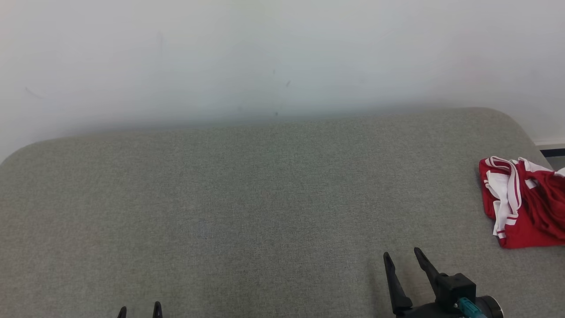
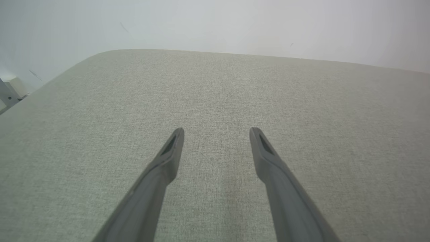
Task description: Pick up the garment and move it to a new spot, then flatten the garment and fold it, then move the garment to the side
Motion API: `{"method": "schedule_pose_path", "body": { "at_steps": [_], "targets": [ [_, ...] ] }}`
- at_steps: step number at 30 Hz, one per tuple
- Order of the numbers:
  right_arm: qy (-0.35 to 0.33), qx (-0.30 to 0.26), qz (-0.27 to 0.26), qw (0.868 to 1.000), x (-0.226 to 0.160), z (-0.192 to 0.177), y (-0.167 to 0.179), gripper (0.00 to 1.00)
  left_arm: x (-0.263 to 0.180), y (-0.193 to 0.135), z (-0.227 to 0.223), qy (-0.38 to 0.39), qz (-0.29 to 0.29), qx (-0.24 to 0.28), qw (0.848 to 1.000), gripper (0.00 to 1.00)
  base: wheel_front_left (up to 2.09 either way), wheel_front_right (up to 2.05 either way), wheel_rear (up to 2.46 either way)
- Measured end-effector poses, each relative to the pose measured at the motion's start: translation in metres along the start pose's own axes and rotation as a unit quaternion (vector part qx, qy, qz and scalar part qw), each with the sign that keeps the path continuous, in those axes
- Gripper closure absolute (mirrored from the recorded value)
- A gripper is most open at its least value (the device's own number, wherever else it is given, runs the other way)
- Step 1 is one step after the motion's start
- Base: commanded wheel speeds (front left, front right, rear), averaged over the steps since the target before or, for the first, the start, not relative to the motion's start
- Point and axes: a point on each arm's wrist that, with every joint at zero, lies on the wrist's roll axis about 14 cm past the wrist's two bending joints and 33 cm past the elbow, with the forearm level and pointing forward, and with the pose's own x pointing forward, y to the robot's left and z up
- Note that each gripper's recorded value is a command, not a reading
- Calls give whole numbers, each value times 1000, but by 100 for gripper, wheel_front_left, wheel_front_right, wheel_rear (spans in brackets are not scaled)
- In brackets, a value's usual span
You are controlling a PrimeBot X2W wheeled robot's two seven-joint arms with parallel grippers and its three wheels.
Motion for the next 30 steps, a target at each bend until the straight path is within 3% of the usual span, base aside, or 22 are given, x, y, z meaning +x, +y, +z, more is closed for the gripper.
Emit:
{"method": "schedule_pose_path", "body": {
  "at_steps": [1,2,10,20,30],
  "targets": [
    [-1,-1,1,1000,0,0,1,0,0,0,-1,1,0,-9,1000,0,0,0,0],
    [0,-1,2,1000,0,0,1,100,0,1,-1,1,2,-23,1000,100,0,0,0],
    [59,20,-9,998,-17,-36,-1,100,-6,2,-23,40,9,-38,998,100,0,0,0],
    [49,117,-42,991,-13,-28,-12,100,-3,8,-21,45,32,-131,990,100,0,0,0],
    [34,206,-62,976,-10,-20,-20,100,3,11,-13,37,43,-216,975,100,0,0,0]
  ]
}}
